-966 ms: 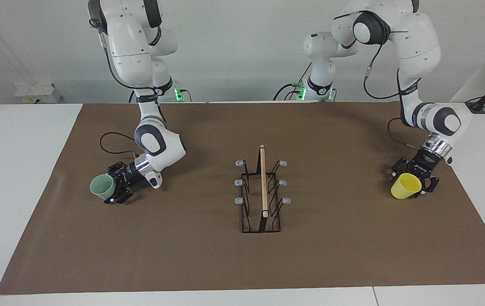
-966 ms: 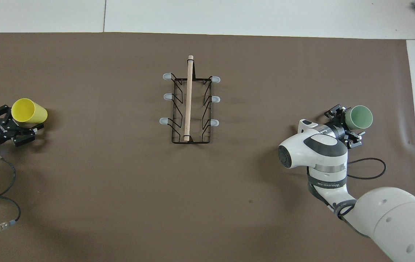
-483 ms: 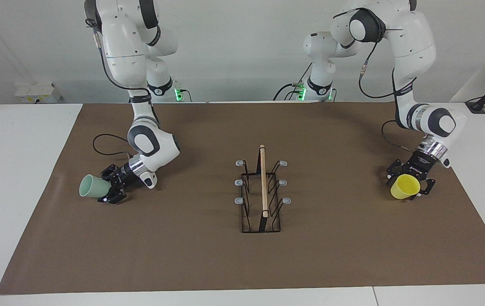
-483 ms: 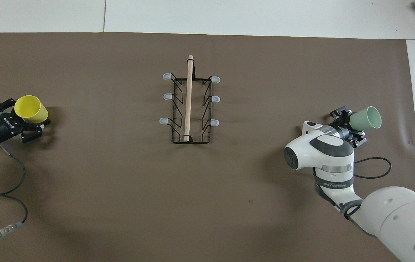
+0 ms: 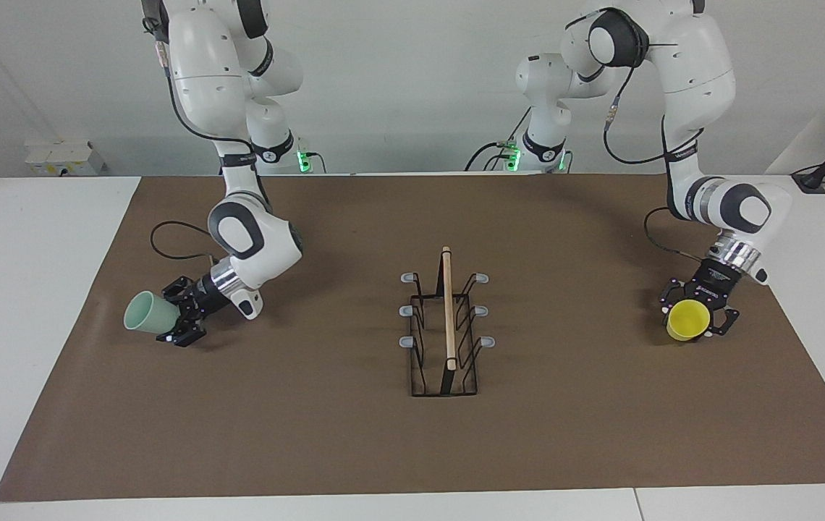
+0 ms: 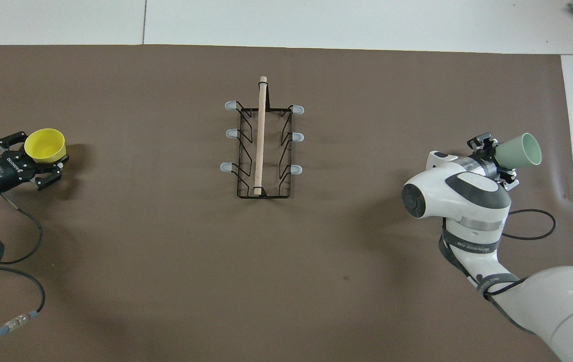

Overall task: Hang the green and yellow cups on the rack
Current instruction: 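Lift the yellow cup with the left gripper while the right gripper lifts the green cup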

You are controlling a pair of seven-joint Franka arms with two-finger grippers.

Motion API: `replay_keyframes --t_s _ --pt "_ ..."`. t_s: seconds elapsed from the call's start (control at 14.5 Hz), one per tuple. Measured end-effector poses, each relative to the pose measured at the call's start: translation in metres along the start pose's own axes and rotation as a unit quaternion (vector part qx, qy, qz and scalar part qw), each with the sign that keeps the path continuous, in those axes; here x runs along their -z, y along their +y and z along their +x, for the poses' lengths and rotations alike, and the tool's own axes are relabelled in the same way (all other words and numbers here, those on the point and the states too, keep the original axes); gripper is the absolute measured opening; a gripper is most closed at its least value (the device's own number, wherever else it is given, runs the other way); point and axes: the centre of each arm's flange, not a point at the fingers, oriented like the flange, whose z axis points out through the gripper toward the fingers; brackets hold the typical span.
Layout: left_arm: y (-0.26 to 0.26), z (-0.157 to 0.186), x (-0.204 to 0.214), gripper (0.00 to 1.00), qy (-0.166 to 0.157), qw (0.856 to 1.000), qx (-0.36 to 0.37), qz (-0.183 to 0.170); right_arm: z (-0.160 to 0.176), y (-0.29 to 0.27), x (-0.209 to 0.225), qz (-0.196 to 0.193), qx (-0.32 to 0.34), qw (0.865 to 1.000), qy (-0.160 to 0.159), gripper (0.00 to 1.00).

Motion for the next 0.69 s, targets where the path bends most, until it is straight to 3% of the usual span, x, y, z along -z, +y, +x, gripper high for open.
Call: replay_keyframes --t_s 0.14,0.28,0.48,0.69 --pt "0.006 -0.013 0.004 0.67 -0.005 1.000 -0.010 -0.007 -0.065 0.013 0.018 0.011 -0.024 0.998 0.051 0.59" --pt "0.015 -0.027 0.012 0.67 -0.004 0.999 -0.034 -0.006 -0.101 0.015 0.038 0.015 -0.057 0.995 0.076 0.59" --pt "0.028 -0.054 0.024 0.67 0.011 0.996 -0.087 0.009 -0.118 0.015 0.067 0.048 -0.109 0.985 0.127 0.59" --pt "0.034 -0.106 0.026 0.67 0.043 0.985 -0.160 0.053 -0.129 0.018 0.089 0.091 -0.169 0.958 0.213 0.59"
